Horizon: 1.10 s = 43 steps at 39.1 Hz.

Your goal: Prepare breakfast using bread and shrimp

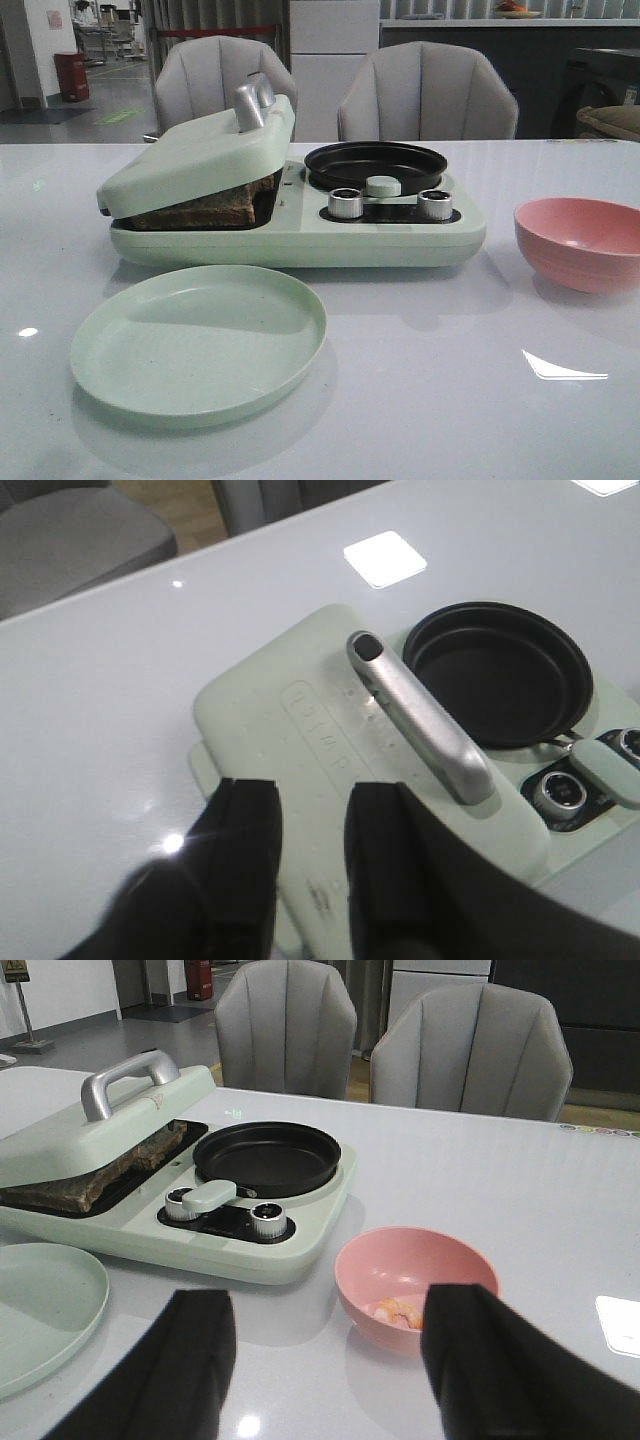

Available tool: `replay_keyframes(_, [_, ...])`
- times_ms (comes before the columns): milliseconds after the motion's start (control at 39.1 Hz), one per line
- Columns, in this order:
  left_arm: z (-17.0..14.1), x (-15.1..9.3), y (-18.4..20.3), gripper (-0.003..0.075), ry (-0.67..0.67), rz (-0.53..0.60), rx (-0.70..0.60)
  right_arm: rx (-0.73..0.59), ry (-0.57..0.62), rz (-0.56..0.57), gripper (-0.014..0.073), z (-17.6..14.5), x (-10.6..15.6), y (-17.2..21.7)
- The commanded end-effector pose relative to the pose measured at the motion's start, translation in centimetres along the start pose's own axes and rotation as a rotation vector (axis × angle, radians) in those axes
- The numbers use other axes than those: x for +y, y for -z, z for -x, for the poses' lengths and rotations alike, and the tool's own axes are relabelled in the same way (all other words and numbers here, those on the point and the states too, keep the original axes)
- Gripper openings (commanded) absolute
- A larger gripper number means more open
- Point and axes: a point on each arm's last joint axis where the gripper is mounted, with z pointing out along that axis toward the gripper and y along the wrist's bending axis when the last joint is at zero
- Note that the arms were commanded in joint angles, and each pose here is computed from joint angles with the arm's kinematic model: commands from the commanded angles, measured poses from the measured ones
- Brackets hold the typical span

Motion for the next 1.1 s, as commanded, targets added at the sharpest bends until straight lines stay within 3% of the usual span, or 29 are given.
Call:
replay_keyframes(0, [2.2,-0.8,4.3,0.025,-0.037,0.053,-0.127,-0.09,-0.002,-0.018,0.0507,1.4,-0.1,0.1])
replay_keyframes(179, [2.1,-2.0,8.0,0.025,-0.086,0.098,-0.186,-0.09,-0.002,-0.018,0.0507,1.4,-0.1,0.1])
replay_keyframes(384, [0.0,-2.6,10.2,0.025,-0.141,0.206,-0.238,-0.09,-0.002,-0.018,0.0507,1.4,-0.1,0.1])
replay_keyframes(614, [-3.3,-6.2,12.8,0.0249,-0.266,0.208,-0.334,-0.09,-0.002,-0.018,0.0507,1.4,-0.1,0.1])
replay_keyframes(819, [-7.0,-7.6,15.4,0.0248,-0.142,0.207,-0.461,-0.09,-0.002,-0.018,0.0507,1.4,-0.1,0.1])
replay_keyframes(1074, [-12.9,-9.1,17.2,0.0248,-0.079,0.185,-0.512,-0.09,-0.002,-0.018,0.0507,1.4,-0.1,0.1])
